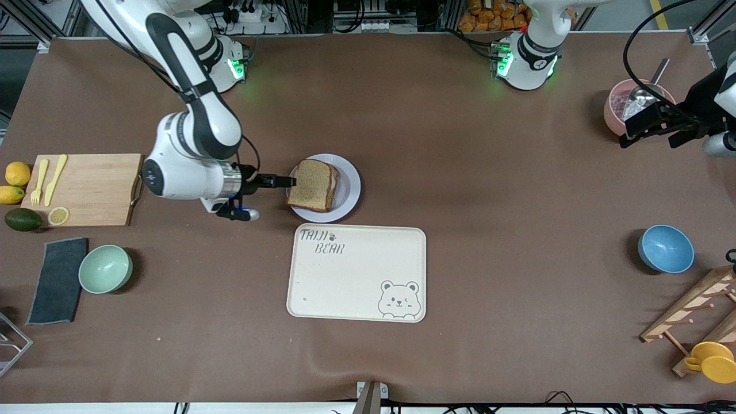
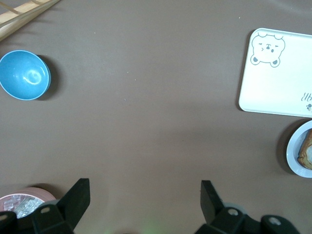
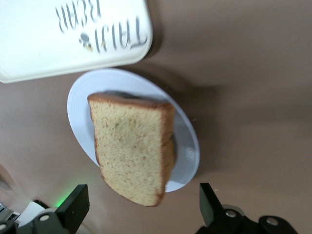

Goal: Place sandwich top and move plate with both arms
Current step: 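Withdraw the right gripper while the left gripper reaches toward the plate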

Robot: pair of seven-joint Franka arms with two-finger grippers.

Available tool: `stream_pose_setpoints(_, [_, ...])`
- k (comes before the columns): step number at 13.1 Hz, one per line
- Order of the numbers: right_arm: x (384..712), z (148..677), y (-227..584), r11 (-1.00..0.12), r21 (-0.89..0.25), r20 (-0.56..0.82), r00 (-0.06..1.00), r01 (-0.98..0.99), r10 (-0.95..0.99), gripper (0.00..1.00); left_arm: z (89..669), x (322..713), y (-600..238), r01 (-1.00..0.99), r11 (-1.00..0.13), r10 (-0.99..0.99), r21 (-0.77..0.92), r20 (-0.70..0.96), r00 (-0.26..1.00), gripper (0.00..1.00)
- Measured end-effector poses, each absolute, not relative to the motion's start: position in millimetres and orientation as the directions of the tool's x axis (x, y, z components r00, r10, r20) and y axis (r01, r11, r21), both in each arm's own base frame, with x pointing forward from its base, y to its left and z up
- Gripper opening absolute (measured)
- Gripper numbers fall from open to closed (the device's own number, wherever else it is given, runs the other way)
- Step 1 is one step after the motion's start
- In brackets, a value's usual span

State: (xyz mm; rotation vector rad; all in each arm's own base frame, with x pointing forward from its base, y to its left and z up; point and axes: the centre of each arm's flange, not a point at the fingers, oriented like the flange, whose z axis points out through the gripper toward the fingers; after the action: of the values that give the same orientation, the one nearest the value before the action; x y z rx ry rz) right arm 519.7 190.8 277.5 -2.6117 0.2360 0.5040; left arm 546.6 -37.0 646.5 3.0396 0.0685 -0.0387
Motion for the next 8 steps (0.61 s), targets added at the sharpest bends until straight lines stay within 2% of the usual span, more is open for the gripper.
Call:
stream_pose_setpoints(4, [542.7,329.6,130.0,-0.924,-0.341,-0.284,0.956,-0.171,-0.072,1.00,643.5,547.4,-37.0,0.047,-0.994,0.044,0.100,-0.034,0.998,1.00])
stream_pose_setpoints(8, [564.4,433.9,35.5,-0.970,-0.221,-0.208,0.977,-0.101,-0.055,1.00,617.2,559.1,-37.0,0.051,-0.994,0.042,0.099,-0.084,0.996,1.00])
